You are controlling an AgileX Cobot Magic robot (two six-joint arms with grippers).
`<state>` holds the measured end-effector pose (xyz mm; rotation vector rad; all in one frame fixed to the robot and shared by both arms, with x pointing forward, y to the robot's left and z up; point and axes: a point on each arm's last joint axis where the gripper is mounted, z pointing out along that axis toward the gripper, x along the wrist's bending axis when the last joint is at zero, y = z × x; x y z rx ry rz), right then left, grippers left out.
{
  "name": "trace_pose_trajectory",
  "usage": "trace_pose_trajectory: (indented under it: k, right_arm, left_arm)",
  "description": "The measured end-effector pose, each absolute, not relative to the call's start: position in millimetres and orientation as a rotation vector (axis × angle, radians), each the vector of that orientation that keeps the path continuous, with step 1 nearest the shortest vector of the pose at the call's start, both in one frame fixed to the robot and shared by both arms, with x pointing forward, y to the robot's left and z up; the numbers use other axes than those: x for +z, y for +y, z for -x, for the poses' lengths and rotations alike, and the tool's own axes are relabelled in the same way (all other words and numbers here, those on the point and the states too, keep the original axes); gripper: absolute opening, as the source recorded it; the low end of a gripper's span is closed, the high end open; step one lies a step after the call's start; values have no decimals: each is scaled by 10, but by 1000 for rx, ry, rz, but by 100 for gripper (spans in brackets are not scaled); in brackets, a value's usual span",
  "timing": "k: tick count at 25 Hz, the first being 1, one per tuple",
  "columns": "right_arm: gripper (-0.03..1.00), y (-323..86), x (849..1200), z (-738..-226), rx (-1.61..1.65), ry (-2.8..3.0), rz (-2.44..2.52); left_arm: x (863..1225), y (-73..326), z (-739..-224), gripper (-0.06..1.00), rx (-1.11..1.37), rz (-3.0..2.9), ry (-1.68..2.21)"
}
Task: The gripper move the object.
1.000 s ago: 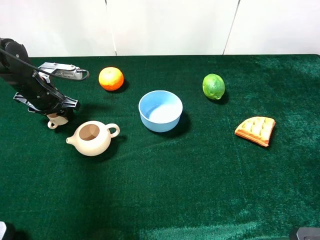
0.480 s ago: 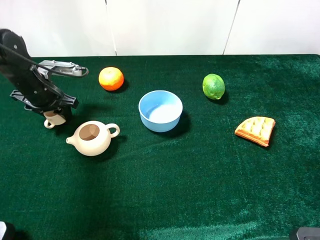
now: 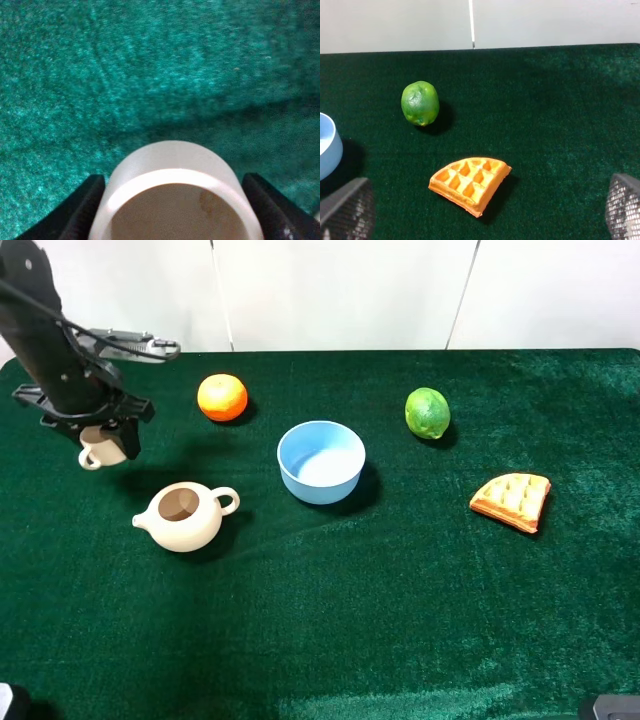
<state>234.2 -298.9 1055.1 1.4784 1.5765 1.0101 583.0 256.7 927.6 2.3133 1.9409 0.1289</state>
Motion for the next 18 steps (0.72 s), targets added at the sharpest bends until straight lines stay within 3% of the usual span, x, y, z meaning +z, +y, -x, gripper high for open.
trace_pose_trajectory:
  k: [18]
  right_arm:
    - [70,-2984,10551,-2341,1016,1578,-1480]
  left_arm:
    - [9956,1964,-5840,58,225,-2365,1787]
